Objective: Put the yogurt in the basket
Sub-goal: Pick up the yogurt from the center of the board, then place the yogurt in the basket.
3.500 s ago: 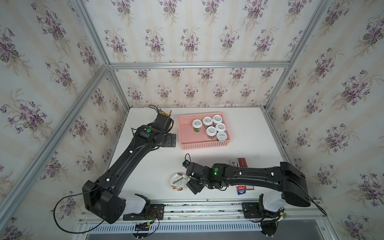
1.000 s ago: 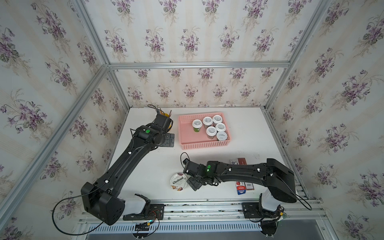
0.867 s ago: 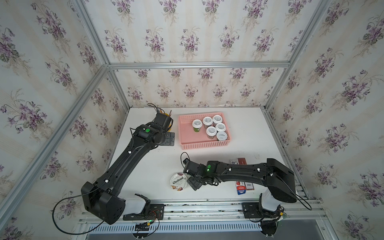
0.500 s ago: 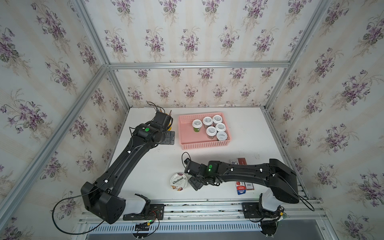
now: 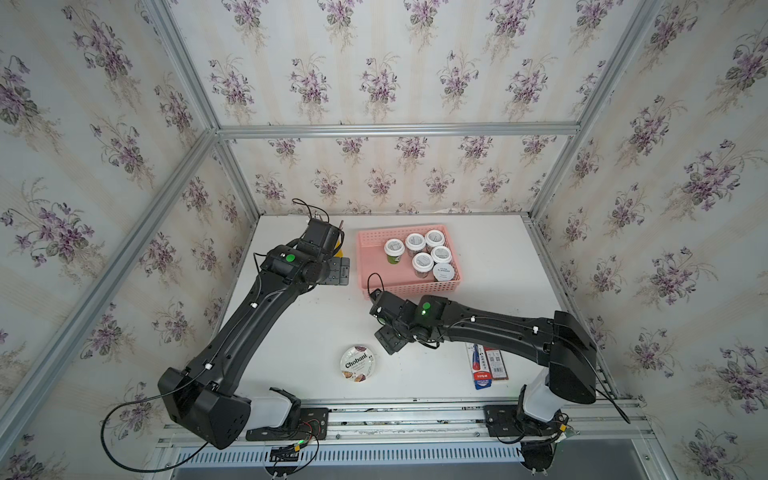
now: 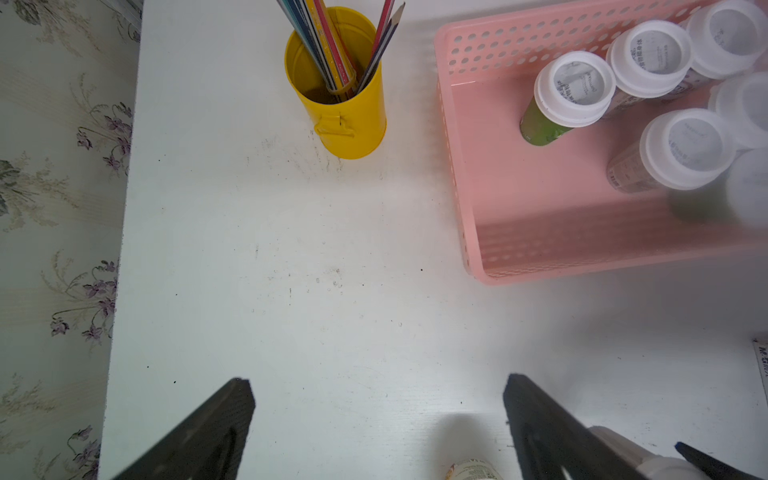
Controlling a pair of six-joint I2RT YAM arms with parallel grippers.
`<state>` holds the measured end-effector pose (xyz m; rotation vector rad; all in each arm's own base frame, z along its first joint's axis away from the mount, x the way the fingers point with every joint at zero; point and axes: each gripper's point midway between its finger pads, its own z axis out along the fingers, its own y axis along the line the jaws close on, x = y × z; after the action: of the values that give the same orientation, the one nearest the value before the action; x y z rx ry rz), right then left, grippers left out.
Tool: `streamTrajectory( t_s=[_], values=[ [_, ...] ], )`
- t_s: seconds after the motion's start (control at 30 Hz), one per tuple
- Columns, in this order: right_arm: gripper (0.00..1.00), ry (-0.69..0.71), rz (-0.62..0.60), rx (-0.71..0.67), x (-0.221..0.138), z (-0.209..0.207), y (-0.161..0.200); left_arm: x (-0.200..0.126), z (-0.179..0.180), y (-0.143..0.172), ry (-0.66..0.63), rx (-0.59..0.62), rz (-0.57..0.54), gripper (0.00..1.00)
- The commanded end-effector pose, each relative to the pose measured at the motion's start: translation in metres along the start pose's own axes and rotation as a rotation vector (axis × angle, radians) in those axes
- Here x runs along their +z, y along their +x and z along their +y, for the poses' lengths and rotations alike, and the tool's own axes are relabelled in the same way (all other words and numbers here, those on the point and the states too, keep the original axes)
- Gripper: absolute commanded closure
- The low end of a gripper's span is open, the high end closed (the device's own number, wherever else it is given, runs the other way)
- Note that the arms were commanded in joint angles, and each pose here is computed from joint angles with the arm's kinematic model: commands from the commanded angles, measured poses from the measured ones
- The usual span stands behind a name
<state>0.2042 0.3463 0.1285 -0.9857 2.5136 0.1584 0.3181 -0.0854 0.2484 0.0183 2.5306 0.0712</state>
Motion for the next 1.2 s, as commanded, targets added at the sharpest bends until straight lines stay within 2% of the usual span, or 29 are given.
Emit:
streamTrajectory(
  t_s=[0.0,0.37,0.57,1.17],
  values=[
    [0.19,0.040,-0.017,-0.001,-0.005,-0.020,-0.021,0.000,0.000,0.002,0.005,0.012,0.008,0.01],
    [0.19,0.124,-0.116,0.061,0.007,-0.086,-0.119,0.013,0.009,0.007,0.042,-0.036,0.035,0.01],
    [0.19,0.140,-0.134,0.082,0.025,-0.113,-0.153,0.016,0.010,0.009,0.036,-0.037,0.042,0.01],
    [0.20,0.180,-0.061,0.125,0.080,-0.141,-0.140,0.025,0.011,0.009,0.041,-0.051,0.069,0.01]
  ],
)
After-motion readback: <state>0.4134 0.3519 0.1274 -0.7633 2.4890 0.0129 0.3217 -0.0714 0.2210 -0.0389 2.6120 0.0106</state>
